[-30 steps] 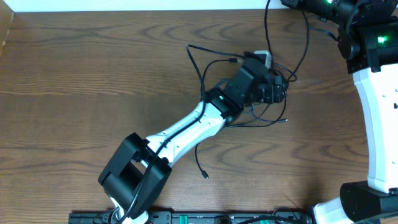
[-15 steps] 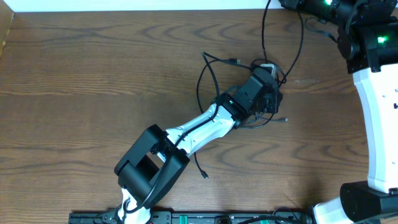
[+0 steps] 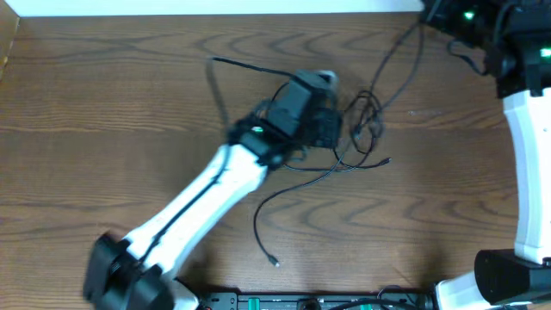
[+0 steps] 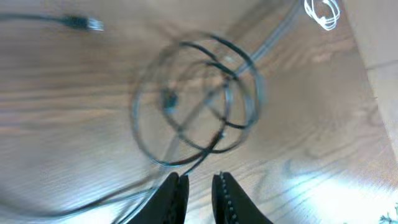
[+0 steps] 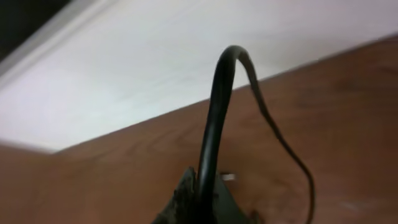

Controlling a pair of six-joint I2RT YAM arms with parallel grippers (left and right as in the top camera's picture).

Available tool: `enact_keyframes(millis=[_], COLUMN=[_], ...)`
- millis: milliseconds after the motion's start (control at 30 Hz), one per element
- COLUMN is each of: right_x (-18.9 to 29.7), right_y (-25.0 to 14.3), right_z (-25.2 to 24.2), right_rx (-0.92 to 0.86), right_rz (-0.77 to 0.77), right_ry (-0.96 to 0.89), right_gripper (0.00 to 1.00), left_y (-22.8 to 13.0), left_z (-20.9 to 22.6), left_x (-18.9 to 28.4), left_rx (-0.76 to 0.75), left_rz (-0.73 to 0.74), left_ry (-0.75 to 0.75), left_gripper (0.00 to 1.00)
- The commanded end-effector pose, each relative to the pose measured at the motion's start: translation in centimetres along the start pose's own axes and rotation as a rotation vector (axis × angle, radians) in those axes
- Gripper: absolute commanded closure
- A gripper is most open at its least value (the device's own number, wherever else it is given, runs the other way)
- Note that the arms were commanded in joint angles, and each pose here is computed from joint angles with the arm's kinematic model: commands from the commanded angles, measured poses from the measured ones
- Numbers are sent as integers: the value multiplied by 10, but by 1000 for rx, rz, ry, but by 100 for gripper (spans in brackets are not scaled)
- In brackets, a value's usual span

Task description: Untangle cables

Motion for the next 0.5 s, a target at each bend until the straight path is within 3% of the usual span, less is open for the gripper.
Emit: enact_keyframes(millis=[0, 233, 267, 333, 467], right_x=[-3, -23, -24, -26, -29], right_y=[5, -14, -16, -19, -28], right_z=[-32, -22, -19, -11, 16], right_rx=[6, 33, 37, 44, 76], right_rz=[-10, 114, 122, 135, 162], right_ry=[-142, -14, -1, 31, 119], right_gripper=[99, 99, 99, 99, 99], left_y=[22, 34, 33, 29, 27], left_z=[12, 20, 19, 18, 13], left_x=[43, 58, 54, 46, 28], left_rx=[-33, -2, -3, 0, -3], left_rz=[-90, -114, -98, -73, -59], left_ry=[-1, -42, -51, -54, -67], left_gripper=[85, 83, 73, 62, 46])
Point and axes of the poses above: each gripper's point midway between its finger pads, its own x axis back along the fingers, its own z axis along the line the jaws close on, y = z × x, the point moved 7 cm from there along x, back along the fingers, and after that the axes turned 8 degrees about x, right-handed, at the moved point
